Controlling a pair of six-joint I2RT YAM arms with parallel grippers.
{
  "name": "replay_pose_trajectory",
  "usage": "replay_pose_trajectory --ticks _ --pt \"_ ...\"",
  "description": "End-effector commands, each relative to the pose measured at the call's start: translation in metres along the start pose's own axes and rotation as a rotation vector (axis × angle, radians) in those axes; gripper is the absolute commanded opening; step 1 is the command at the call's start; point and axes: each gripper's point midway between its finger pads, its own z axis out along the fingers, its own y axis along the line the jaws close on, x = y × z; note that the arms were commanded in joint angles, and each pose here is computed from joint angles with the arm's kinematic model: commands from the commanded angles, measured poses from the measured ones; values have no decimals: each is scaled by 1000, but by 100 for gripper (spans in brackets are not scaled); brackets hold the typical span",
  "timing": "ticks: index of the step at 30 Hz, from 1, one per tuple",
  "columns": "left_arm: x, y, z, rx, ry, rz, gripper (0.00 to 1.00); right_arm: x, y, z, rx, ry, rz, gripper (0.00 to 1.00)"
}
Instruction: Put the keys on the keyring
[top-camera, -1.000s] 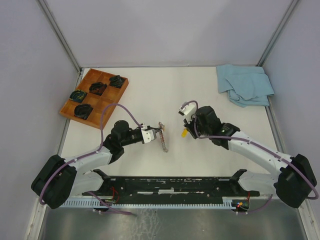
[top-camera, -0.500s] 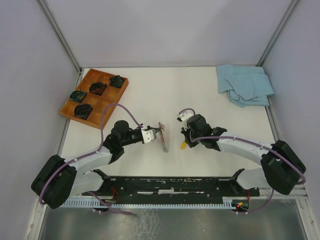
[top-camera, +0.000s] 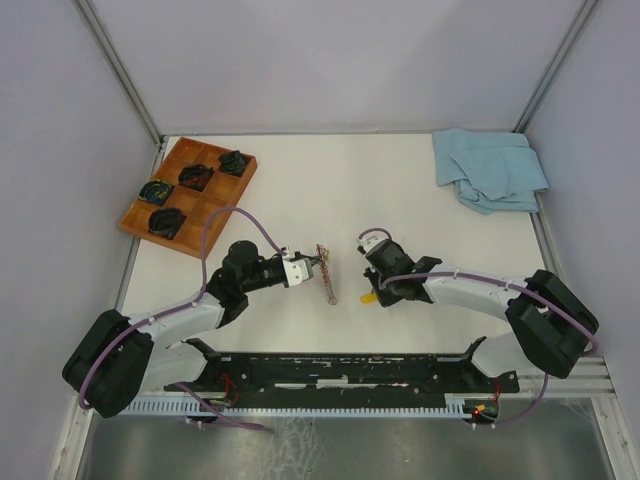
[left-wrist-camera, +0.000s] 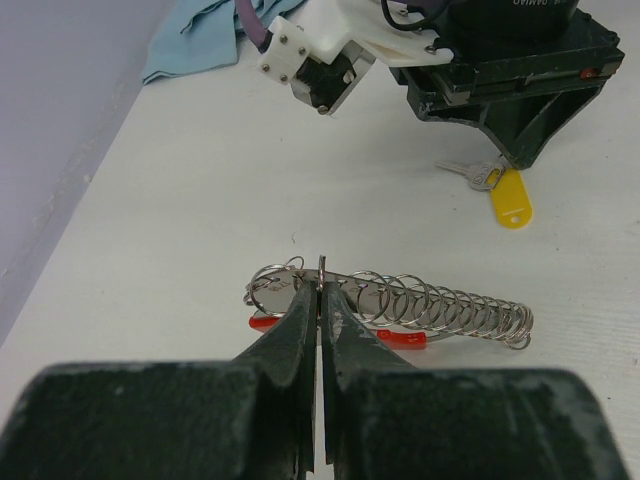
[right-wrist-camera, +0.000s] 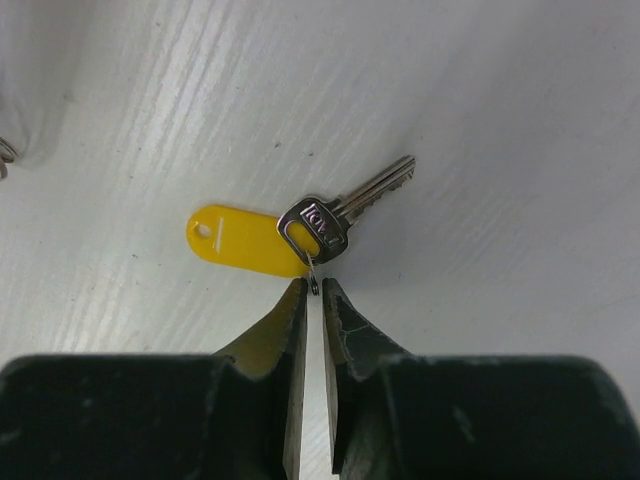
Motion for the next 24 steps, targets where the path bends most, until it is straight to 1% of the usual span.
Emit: replay_pose_trajectory --ticks 1,5,9,16,24 --pt "-18 14 4 -22 -42 10 3 -7 1 -4 21 11 19 21" --pt "-17 15 4 -23 -40 11 3 -10 1 -6 22 17 14 29" --pt "-17 15 4 -22 -39 10 3 -17 4 -10 13 5 12 34" --pt "-16 14 5 -18 -37 7 3 -26 5 -9 14 -4 0 33" --pt "-15 13 5 -15 -33 4 3 -24 5 -4 18 14 -2 27"
